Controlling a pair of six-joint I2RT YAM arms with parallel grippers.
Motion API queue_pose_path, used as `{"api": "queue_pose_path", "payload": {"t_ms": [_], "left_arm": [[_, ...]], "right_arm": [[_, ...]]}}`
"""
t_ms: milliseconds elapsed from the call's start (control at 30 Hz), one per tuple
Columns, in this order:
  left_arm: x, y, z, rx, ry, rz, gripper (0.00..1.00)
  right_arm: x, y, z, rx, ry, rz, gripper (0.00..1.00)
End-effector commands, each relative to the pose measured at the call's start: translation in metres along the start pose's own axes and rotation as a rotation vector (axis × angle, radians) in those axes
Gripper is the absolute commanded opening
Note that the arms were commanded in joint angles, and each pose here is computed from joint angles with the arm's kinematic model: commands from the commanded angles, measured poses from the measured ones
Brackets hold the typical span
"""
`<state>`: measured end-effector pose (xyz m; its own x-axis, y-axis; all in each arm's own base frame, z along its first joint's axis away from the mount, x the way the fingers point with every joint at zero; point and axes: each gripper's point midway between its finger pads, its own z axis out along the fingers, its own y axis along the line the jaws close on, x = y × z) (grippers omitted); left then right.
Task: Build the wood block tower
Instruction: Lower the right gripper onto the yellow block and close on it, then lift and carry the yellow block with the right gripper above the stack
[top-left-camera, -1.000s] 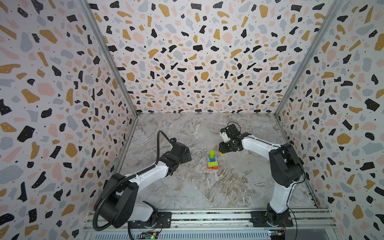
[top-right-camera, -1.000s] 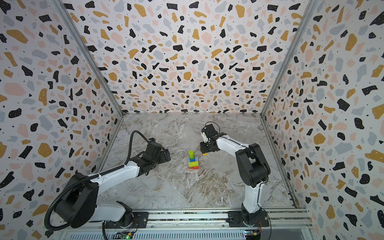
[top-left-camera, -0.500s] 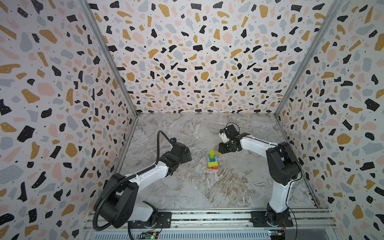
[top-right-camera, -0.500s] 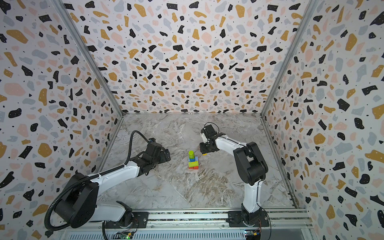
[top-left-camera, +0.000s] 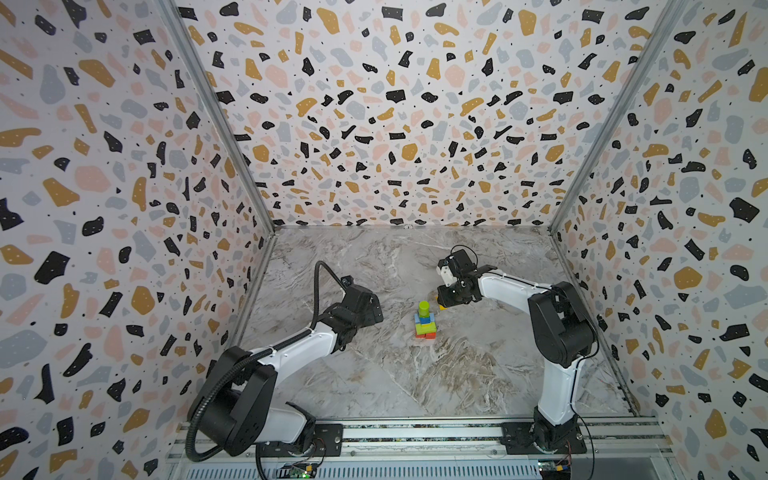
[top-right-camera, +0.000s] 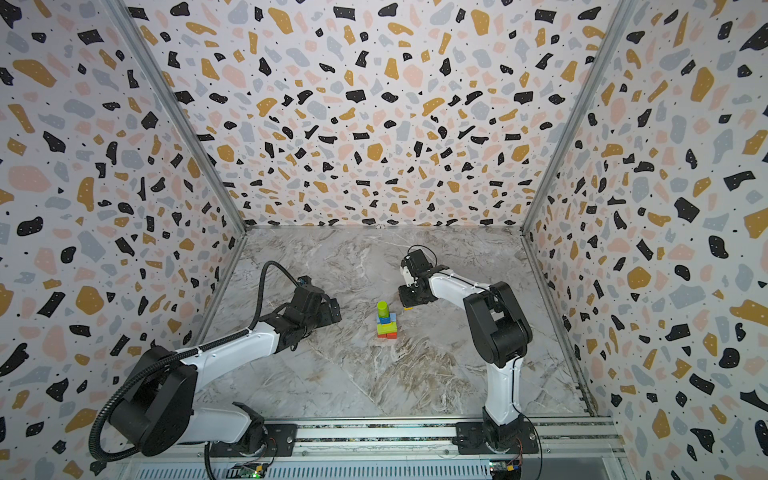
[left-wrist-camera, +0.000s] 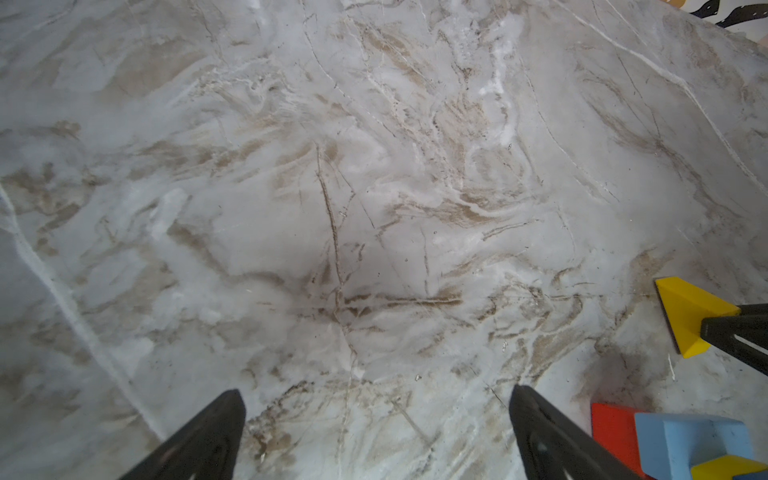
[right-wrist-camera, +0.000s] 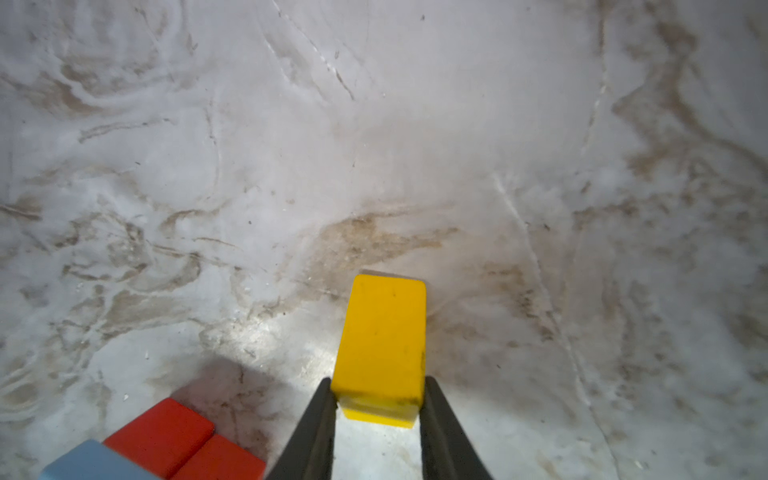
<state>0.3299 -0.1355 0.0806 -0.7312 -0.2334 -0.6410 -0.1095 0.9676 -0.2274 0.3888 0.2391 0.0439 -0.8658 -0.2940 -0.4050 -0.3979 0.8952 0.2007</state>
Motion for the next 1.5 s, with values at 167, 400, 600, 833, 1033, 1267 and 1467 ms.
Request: {"api": "queue_pose_path", "payload": {"t_ms": [167,400,600,833,1033,1267,1467], "left_arm": [[-0.007,-0.002,-0.008,0.012,-0.034,0.003,1.0],[-0.015,-0.004,-0.021,0.035,-0.055,-0.008,1.0],[-0.026,-0.004,-0.037,0.025,-0.074,0.016,1.0],[-0.034,-0.003,-0.058,0.034,-0.084,0.028,1.0],[-0.041,0.002,-0.081,0.026,-0.099,0.049,1.0],[-0.043,0.007,-0.099,0.036,-0.122,0.048,1.0],[-0.039,0.012,-0.102,0.021,-0.108,0.065,1.0]], "right_arm": [[-0.019,0.004,-0.023,-0.001,-0.039,-0.012,0.25],[-0.03,0.007,-0.058,0.031,-0.08,-0.031,0.24],[-0.036,0.014,-0.092,0.043,-0.115,-0.041,0.24],[-0.034,0.028,-0.136,0.074,-0.148,-0.071,0.24],[-0.028,0.044,-0.174,0.081,-0.18,-0.106,0.25],[-0.016,0.061,-0.2,0.075,-0.198,-0.133,0.25],[-0.009,0.078,-0.208,0.064,-0.195,-0.166,0.25]]}}
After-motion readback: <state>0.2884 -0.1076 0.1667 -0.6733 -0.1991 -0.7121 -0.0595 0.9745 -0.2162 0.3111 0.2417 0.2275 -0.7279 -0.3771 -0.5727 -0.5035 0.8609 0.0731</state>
